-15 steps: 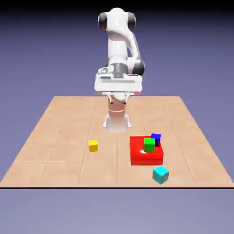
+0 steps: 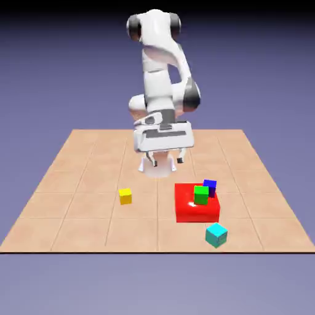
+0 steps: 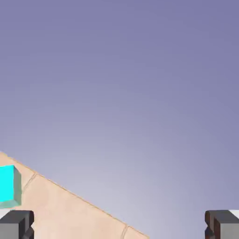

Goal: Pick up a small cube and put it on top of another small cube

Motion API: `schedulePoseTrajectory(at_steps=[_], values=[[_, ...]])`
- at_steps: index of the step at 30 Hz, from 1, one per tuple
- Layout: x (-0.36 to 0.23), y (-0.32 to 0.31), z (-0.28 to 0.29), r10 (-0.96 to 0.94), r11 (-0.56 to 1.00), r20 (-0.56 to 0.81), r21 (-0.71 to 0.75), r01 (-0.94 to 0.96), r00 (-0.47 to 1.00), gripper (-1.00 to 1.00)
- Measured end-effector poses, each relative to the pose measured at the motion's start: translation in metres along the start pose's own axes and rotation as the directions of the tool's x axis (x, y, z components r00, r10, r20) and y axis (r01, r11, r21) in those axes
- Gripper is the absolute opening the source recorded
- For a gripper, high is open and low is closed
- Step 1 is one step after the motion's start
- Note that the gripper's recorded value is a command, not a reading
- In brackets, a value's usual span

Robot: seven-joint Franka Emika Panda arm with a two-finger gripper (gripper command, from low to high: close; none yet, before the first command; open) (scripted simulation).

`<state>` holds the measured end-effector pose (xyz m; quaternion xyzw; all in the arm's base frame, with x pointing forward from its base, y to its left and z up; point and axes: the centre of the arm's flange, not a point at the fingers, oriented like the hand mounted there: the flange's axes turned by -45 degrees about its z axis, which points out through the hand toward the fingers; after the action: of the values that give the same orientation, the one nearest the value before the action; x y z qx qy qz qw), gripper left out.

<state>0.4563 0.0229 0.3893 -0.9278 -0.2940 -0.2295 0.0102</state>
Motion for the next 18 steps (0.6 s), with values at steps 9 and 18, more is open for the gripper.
schedulePoseTrajectory(at_steps=[9,18], values=[[0.011,-0.007,0.056,-0.300,0.940,0.063,0.188,0.284,0.952,0.00],[0.020,-0.022,0.111,-0.575,0.762,0.006,0.369,0.532,0.818,0.00]])
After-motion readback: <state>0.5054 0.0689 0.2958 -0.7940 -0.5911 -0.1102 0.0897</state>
